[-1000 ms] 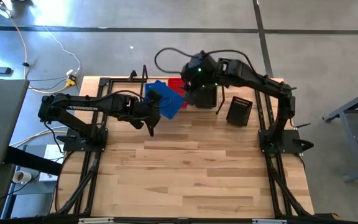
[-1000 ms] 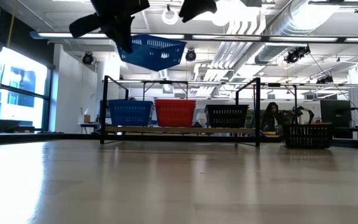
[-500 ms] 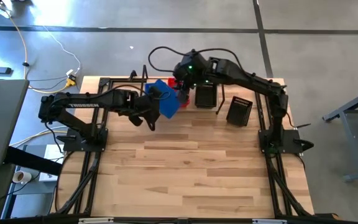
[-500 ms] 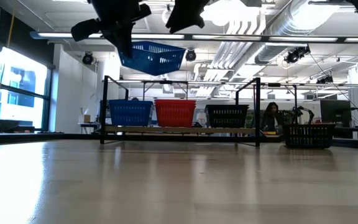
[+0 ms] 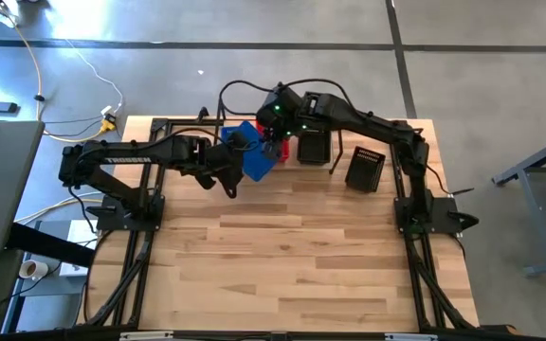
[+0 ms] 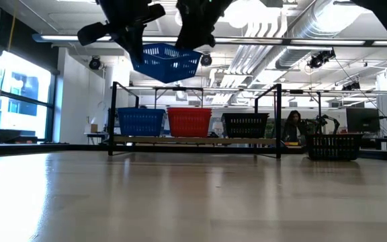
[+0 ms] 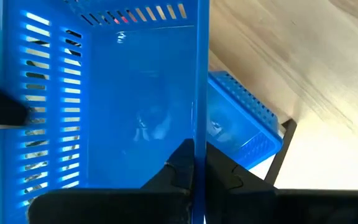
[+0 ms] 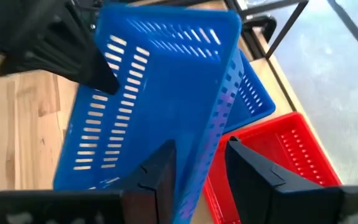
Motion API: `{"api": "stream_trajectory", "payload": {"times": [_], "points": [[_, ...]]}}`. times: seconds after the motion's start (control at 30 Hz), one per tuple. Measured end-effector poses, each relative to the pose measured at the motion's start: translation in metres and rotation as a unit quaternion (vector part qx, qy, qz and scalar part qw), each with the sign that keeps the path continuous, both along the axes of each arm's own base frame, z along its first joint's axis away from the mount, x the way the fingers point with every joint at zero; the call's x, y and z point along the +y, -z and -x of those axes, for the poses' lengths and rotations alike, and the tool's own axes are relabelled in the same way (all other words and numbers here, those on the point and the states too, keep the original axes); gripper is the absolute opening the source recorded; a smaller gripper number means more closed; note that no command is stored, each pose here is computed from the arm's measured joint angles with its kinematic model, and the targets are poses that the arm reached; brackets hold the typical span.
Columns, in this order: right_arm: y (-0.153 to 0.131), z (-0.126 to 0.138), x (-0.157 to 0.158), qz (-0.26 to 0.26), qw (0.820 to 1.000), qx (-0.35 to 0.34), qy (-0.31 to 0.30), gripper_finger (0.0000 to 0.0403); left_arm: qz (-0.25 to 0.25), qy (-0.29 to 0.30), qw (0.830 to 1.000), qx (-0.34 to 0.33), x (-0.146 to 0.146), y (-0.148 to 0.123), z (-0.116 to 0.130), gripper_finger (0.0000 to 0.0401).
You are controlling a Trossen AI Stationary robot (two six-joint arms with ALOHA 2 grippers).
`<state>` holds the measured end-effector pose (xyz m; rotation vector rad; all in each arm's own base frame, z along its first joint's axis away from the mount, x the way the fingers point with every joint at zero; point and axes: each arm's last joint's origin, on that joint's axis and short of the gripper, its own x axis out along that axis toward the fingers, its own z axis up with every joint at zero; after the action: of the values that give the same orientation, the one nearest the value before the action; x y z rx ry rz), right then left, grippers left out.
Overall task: Stack baskets on shelf by color
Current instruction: Stack the blue bin on top of the blue bin on the shelf
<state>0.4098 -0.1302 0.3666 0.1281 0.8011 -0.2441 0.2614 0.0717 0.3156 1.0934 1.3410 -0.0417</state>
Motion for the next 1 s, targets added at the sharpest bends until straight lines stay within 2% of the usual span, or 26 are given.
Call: {"api": "stream_trajectory", "payload": {"times": [0.17, 0.4, 0.7, 1.0], "points": [[0.0074, -0.0038, -0.0028, -0.013, 1.0, 0.006, 0.006, 0.0111, -0.005, 0.012, 1.0, 0.009, 0.0, 0.0, 0.0, 0.0], [0.0088, -0.0047, -0.0029, -0.037, 0.999, 0.002, 0.018, 0.0011, -0.009, 0.022, 1.0, 0.016, 0.0001, 0.0001, 0.0001, 0.0001], [0.0085, -0.0048, -0.004, -0.058, 0.996, -0.006, 0.068, 0.0005, -0.004, 0.01, 1.0, 0.004, 0.0, -0.0001, -0.0004, 0.002], [0.0085, -0.0046, -0.0049, -0.066, 0.993, -0.01, 0.101, 0.0002, 0.011, -0.027, 0.999, -0.021, 0.0, -0.0001, -0.0003, 0.0085]]}}
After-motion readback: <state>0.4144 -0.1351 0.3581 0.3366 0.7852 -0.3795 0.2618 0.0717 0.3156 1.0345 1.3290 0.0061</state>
